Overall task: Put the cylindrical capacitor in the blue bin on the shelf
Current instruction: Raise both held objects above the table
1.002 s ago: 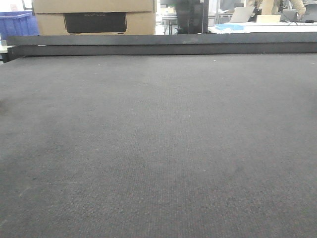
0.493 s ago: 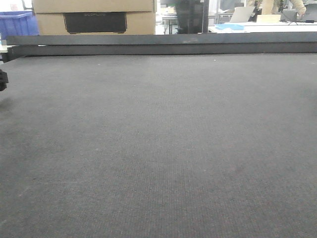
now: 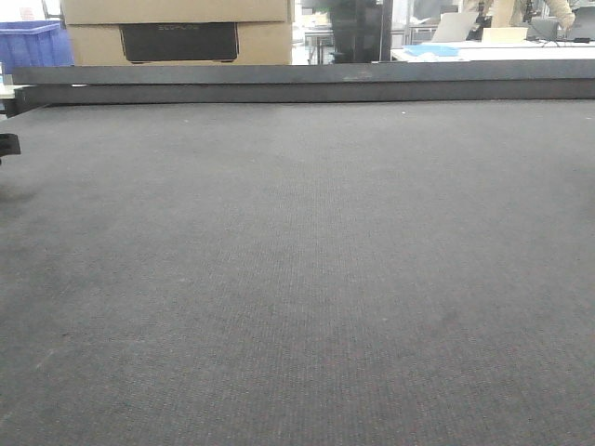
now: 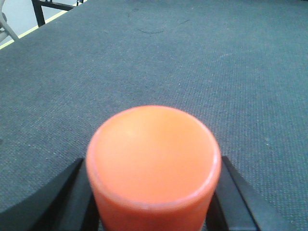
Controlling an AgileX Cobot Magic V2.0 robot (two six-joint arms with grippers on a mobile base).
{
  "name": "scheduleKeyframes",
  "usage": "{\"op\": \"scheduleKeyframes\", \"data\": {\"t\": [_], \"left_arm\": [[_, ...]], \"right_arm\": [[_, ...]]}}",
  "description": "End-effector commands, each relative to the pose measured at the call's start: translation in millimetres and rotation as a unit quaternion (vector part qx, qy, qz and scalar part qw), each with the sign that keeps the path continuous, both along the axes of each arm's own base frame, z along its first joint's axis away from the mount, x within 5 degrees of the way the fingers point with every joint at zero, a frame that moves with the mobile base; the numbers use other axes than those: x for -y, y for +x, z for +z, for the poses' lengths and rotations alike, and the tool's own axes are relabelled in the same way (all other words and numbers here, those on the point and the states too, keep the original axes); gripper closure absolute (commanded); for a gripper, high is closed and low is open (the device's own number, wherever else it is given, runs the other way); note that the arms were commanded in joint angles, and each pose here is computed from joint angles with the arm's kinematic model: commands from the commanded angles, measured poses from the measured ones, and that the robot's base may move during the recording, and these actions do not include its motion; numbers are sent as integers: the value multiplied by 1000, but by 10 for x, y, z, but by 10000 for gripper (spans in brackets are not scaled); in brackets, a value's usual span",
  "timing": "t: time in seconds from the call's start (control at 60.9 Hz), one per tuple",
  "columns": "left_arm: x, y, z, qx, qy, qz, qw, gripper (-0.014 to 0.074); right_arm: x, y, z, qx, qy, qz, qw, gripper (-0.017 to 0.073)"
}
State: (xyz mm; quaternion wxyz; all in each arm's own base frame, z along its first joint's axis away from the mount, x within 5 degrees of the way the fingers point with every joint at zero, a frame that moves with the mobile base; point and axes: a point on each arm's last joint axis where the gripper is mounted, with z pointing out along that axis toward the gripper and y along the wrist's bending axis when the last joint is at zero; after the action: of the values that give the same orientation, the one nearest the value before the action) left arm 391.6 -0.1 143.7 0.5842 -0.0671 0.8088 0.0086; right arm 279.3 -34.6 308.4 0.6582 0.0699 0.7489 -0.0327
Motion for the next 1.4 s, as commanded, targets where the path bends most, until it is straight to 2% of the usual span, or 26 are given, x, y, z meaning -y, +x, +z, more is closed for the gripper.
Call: {"op": "scheduleKeyframes", "data": {"t": [0.0, 0.082, 0.164, 0.23, 0.312, 0.542, 0.69, 0.772, 0.87, 1.002, 1.199, 1.379], "left_arm": [[-24, 13, 96, 16, -3, 5, 1000, 702], [-17, -16, 222, 12, -7, 2, 1000, 704], [5, -73, 434, 11, -10, -7, 1000, 704], [34, -152, 667, 6, -1, -28, 1000, 704], [58, -240, 914, -10, 8, -46, 999, 704], [120, -549, 1526, -81, 0, -73, 994, 704], [296, -786, 1859, -91, 33, -116, 989, 704], [382, -921, 2016, -91, 40, -134, 986, 704], [495, -1120, 2199, -79, 43, -158, 983, 704], [546, -1397, 2419, -55, 44, -176, 982, 704], [478, -1830, 2636, -54, 44, -183, 981, 704], [404, -2169, 2713, -53, 46, -184, 980, 704]], "right_arm": [[8, -20, 31, 7, -3, -1, 1000, 708], [3, -20, 22, 3, -1, 0, 1000, 708], [-10, -27, 6, -31, 4, 4, 999, 708], [-22, -24, 13, -83, 13, 11, 996, 708], [-56, -6, 85, -109, 16, 20, 994, 708], [-409, 32, 221, -117, 9, 85, 989, 708], [-634, 3, 227, -152, 7, 127, 980, 708], [-723, -30, 266, -171, 13, 144, 975, 708], [-778, -135, 384, -161, 17, 157, 974, 708], [-778, -374, 563, -149, 15, 167, 975, 708], [-717, -852, 787, -138, 14, 176, 975, 708], [-646, -1289, 866, -86, 13, 178, 980, 708]]}}
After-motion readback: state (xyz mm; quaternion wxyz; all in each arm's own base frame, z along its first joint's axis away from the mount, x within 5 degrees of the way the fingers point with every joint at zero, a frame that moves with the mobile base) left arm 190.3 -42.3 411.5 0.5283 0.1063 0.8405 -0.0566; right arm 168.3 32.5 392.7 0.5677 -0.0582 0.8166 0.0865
